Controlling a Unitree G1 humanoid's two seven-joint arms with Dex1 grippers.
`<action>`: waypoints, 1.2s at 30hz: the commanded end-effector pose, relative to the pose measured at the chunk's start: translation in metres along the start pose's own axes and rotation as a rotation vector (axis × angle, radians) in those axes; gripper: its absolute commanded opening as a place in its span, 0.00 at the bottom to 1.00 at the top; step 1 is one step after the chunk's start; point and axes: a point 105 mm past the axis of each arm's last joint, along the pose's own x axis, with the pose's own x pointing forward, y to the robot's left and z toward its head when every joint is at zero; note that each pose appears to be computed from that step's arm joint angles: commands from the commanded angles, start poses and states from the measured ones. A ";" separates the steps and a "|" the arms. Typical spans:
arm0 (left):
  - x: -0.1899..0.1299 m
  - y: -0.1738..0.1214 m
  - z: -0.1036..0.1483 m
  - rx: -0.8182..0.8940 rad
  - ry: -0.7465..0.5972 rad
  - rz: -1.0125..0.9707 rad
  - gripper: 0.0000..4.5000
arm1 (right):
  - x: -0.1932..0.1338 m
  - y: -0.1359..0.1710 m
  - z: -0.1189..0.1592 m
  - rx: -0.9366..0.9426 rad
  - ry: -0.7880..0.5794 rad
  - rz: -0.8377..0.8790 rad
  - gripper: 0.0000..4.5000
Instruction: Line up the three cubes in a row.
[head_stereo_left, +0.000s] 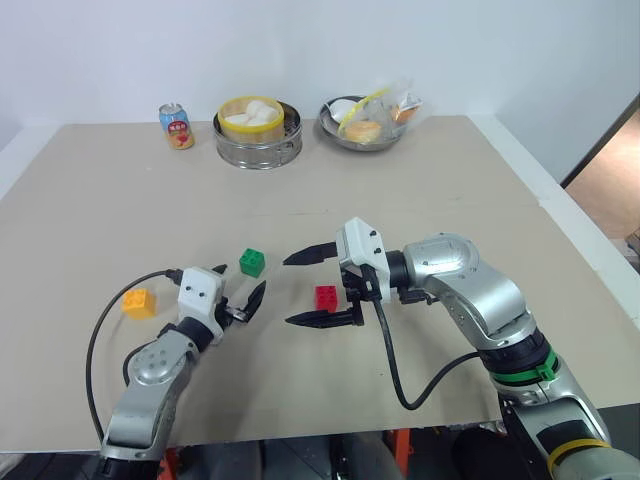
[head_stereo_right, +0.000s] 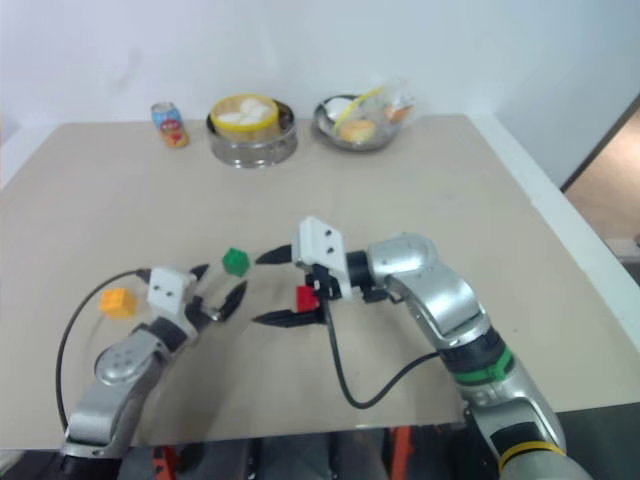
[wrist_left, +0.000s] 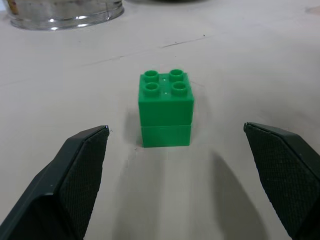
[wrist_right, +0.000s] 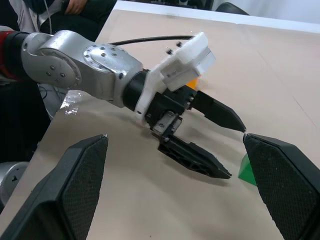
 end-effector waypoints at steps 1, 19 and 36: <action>0.007 0.001 0.007 0.016 -0.023 -0.008 1.00 | -0.003 -0.003 0.010 -0.052 -0.014 -0.019 0.99; 0.034 -0.002 0.005 0.041 -0.004 -0.092 0.52 | -0.002 -0.011 0.004 0.025 -0.053 -0.129 1.00; 0.012 0.000 0.017 0.174 -0.010 -0.359 0.29 | -0.021 -0.016 -0.014 0.168 0.000 -0.334 1.00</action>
